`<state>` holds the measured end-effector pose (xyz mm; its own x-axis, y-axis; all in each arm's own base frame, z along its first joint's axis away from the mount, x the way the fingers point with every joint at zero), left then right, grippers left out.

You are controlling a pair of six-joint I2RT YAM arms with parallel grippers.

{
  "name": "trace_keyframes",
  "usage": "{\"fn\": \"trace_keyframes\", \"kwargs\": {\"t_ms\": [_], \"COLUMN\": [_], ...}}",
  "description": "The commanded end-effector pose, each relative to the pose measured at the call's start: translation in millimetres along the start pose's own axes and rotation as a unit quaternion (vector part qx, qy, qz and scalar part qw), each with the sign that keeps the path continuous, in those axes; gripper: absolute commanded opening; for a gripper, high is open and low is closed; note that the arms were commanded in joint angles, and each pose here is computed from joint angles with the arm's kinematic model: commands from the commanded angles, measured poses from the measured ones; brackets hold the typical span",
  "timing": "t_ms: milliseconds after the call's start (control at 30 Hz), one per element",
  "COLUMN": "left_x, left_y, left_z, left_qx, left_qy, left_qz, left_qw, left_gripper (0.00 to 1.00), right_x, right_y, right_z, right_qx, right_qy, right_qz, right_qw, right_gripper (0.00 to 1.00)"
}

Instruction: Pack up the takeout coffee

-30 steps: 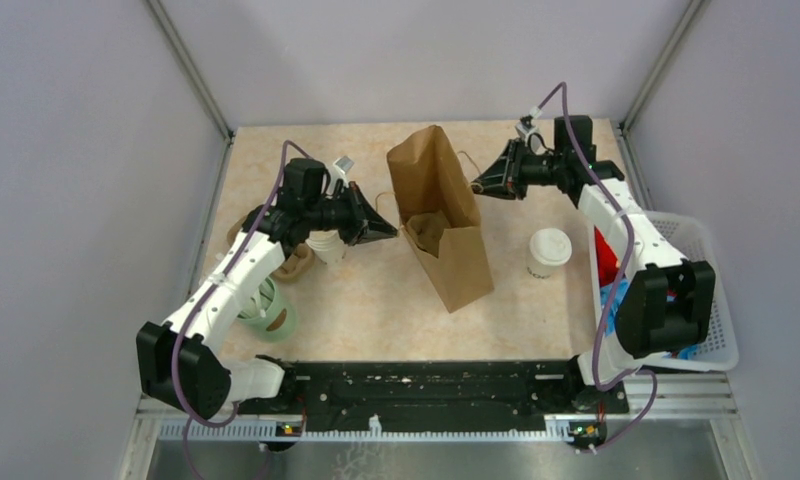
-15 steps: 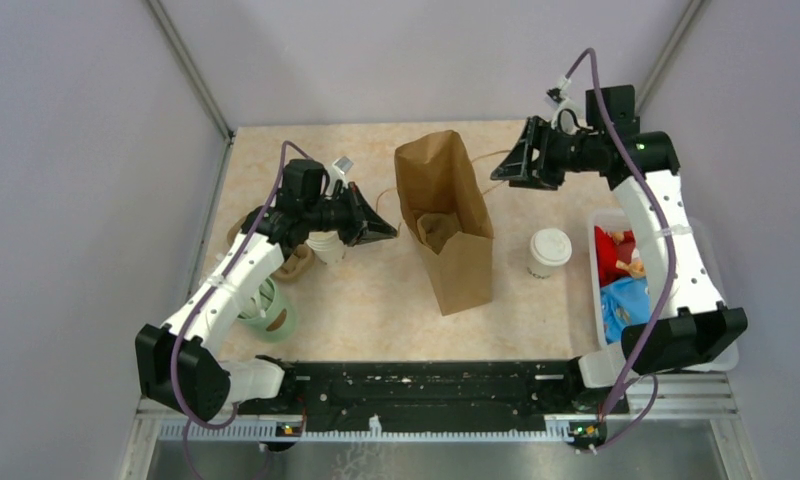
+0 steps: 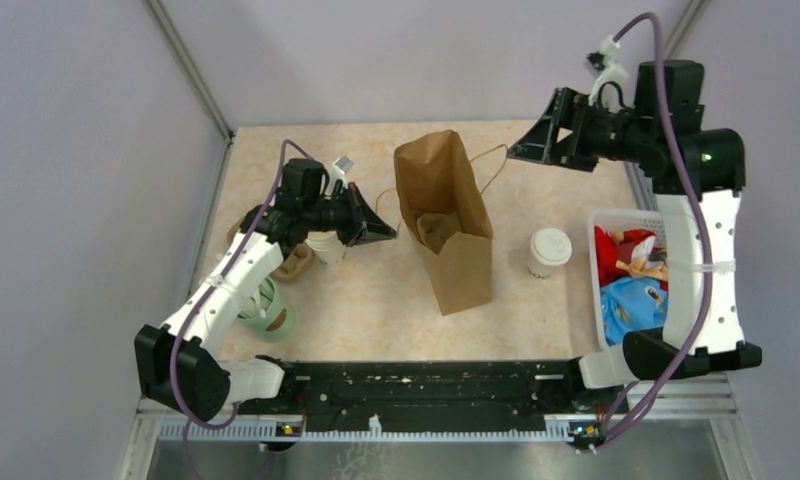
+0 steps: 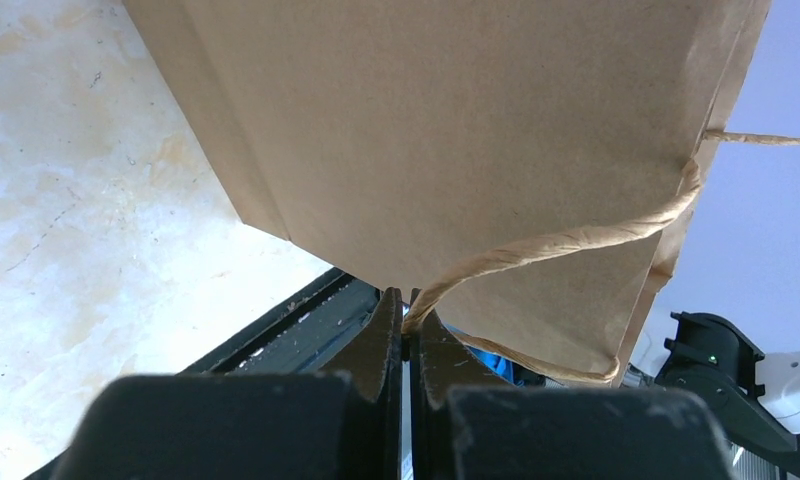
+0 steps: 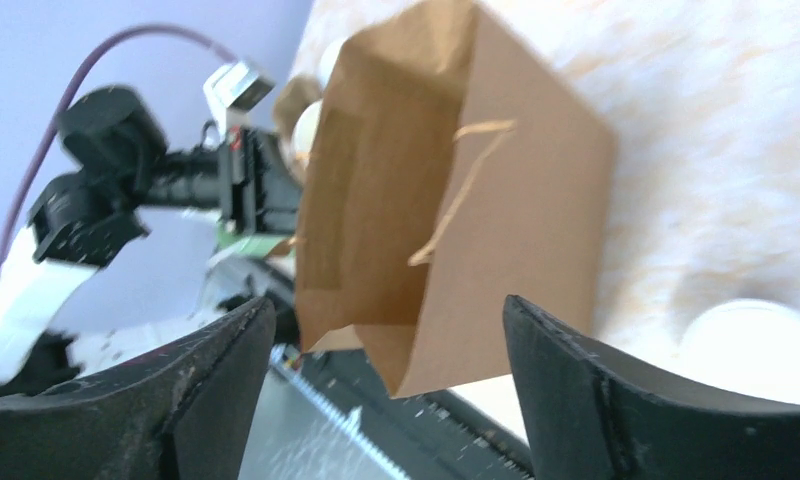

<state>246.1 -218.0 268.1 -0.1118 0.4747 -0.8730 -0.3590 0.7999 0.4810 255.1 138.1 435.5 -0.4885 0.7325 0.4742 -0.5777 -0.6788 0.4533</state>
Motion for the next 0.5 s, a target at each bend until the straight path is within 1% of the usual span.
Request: {"fn": "trace_keyframes", "kwargs": {"t_ms": [0,67,100,167,200,267,367,467], "left_x": [-18.2,-20.9,-21.6,-22.9,-23.5,-23.8,-22.7,-21.1], "left_y": [6.8,6.8,6.7,6.7,6.6,6.3,5.0,2.9], "left_z": [2.5,3.0,3.8,4.4,4.4,4.1,2.6,1.6], "left_qx": [-0.002,0.001,0.002,0.003,0.005,0.009,0.017,0.027], "left_qy": [-0.031,-0.034,-0.035,-0.036,-0.037,-0.036,-0.033,-0.030], "left_qz": [-0.024,-0.027,-0.026,-0.025,-0.025,-0.026,-0.027,-0.027], "left_qw": [0.999,0.999,0.999,0.999,0.999,0.999,0.999,0.999], "left_gripper": [0.00,0.00,0.00,0.00,0.00,0.00,0.00,0.00], "right_x": [-41.0,-77.4,-92.2,-113.0,-122.2,-135.9,-155.6,-175.7], "right_y": [37.6,43.9,48.7,52.9,51.6,37.5,2.8,-27.9], "right_z": [5.6,-10.0,-17.1,-27.1,-33.8,-51.3,-83.5,-113.2], "right_qx": [-0.033,0.002,0.011,0.020,0.028,0.063,0.133,0.178], "right_qy": [0.027,0.025,0.015,0.003,-0.007,-0.022,-0.048,-0.067], "right_qz": [-0.192,-0.296,-0.343,-0.401,-0.416,-0.408,-0.379,-0.358], "right_qw": [0.980,0.955,0.939,0.916,0.909,0.911,0.915,0.914], "right_gripper": [0.87,0.89,0.93,0.98,0.99,0.99,0.99,0.99]}}
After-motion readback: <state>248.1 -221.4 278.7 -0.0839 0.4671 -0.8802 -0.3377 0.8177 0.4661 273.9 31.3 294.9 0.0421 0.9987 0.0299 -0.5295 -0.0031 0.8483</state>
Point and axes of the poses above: each gripper's point midway between its finger pads, its own y axis back along the fingers, its own x axis along the line the jaws close on, z = x × y, the point moved 3 cm from there along y, back along the fingers, and after that the axes turned 9 degrees about y, right-handed, at the moved point
